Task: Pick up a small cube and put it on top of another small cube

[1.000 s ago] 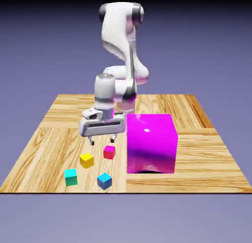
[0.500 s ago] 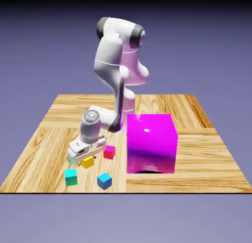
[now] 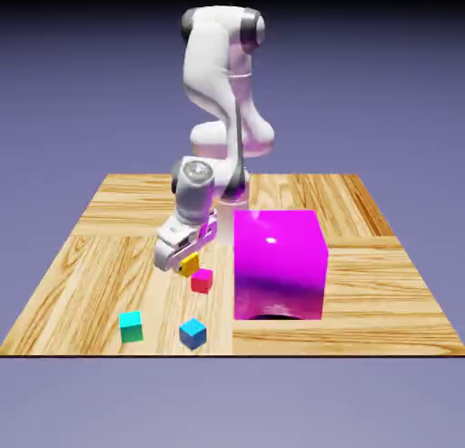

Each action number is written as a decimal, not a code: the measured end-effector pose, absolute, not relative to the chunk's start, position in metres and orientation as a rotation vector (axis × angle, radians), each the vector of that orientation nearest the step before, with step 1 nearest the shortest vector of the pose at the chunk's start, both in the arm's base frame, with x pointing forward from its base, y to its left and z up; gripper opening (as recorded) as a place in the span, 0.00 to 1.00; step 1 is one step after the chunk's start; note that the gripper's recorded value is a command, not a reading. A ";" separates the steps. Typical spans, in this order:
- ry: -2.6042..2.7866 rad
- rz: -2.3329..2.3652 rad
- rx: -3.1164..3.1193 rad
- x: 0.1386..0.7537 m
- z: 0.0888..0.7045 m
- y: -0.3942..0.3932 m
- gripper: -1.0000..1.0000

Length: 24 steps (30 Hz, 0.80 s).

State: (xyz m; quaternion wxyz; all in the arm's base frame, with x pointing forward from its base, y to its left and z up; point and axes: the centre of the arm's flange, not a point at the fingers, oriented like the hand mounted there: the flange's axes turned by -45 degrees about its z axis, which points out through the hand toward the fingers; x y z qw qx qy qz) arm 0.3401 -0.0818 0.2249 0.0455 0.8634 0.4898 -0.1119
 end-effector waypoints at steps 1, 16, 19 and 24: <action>1.540 -0.338 2.601 0.333 0.228 -0.074 0.00; 1.679 -0.332 2.452 0.299 0.172 -0.063 1.00; 1.687 -0.332 2.435 0.304 0.188 -0.057 1.00; 1.689 -0.332 2.435 0.306 0.228 -0.049 1.00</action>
